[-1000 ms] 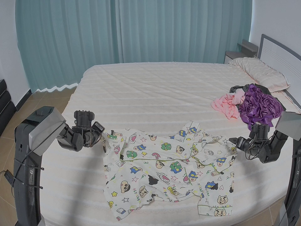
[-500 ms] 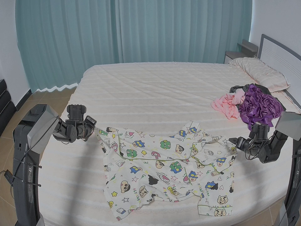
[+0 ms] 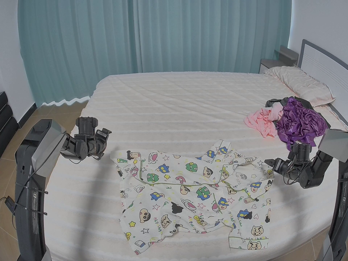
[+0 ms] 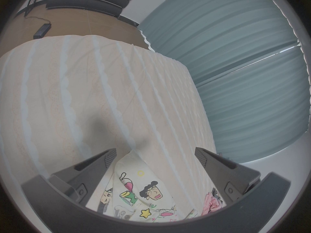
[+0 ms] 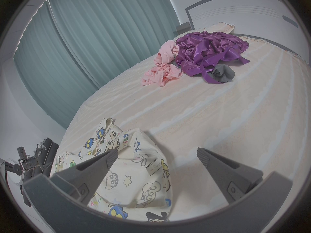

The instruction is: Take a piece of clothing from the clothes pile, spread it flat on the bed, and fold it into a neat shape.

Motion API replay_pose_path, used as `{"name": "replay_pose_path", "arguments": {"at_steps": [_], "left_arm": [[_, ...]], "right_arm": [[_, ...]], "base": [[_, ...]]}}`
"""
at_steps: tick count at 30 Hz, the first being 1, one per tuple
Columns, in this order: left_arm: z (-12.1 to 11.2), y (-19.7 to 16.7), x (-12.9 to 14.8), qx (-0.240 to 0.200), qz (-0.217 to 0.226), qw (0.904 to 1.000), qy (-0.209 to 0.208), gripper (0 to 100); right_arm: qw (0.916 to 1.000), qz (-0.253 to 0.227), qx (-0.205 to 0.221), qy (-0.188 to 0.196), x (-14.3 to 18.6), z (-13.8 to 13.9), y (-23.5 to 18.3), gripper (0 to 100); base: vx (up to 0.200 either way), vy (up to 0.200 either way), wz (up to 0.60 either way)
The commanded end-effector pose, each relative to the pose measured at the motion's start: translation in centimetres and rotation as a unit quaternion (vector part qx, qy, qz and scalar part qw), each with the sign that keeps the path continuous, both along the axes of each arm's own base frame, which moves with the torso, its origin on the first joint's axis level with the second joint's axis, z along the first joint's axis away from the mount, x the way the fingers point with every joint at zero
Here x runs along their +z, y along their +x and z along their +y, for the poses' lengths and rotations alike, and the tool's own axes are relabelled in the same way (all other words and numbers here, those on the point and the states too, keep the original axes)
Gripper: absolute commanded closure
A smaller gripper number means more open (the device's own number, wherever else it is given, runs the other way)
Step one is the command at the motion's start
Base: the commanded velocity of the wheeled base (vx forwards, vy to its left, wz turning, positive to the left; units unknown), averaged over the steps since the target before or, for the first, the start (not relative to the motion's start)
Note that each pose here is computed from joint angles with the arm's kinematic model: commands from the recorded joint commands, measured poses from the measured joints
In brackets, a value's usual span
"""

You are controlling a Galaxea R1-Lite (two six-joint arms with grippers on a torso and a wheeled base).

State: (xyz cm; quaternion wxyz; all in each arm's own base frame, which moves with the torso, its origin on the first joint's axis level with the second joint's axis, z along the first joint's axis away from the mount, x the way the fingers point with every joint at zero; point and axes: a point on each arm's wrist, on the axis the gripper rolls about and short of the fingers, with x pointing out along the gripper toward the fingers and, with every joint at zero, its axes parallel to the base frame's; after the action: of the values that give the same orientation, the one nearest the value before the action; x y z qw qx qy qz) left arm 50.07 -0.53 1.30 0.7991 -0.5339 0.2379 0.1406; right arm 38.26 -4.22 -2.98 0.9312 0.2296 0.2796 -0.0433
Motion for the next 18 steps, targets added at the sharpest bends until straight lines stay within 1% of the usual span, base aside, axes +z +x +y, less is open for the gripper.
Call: {"name": "replay_pose_path", "arguments": {"at_steps": [1,3,5,7,8,10,14,17,18], "left_arm": [[-0.5,-1.1,1.3,-0.012,-0.002,0.9999,-0.005,0],[-2.3,-1.9,1.7,-0.040,-0.004,0.9992,-0.006,0],[-3.8,-2.8,1.8,-0.064,-0.008,0.9979,0.003,0],[-5.3,-3.5,2.0,-0.079,-0.015,0.9967,0.011,0],[-6.4,-4.0,2.3,-0.090,-0.021,0.9956,0.010,0],[-7.9,-4.6,2.9,-0.099,-0.028,0.9947,0.006,0],[-11.4,-5.5,3.2,-0.101,-0.028,0.9942,-0.023,0],[-13.9,-6.3,2.9,-0.122,-0.021,0.9921,-0.023,0],[-14.2,-6.4,2.9,-0.126,-0.021,0.9916,-0.023,0]], "right_arm": [[1.0000,0.001,0.001,0.000,-0.1,0.0,0.0,0],[1.0000,0.001,0.000,0.000,-0.1,0.0,0.0,0],[1.0000,0.001,0.000,0.000,-0.1,-0.1,0.0,0],[1.0000,0.001,-0.001,0.000,-0.1,-0.1,0.0,0],[1.0000,0.001,0.000,0.000,-0.1,-0.1,0.0,0],[1.0000,0.001,0.001,0.000,-0.1,0.0,0.0,0],[1.0000,0.000,0.000,-0.001,-0.1,-0.1,0.0,0],[1.0000,-0.001,-0.001,0.000,0.0,-0.1,0.0,0],[1.0000,-0.001,0.000,-0.001,0.0,-0.1,0.0,0]], "base": [[0.000,0.000,0.00],[0.000,0.000,0.00],[0.000,0.000,0.00],[0.000,0.000,0.00],[0.000,0.000,0.00],[0.000,0.000,0.00],[0.000,0.000,0.00],[0.000,0.000,0.00],[0.000,0.000,0.00]]}}
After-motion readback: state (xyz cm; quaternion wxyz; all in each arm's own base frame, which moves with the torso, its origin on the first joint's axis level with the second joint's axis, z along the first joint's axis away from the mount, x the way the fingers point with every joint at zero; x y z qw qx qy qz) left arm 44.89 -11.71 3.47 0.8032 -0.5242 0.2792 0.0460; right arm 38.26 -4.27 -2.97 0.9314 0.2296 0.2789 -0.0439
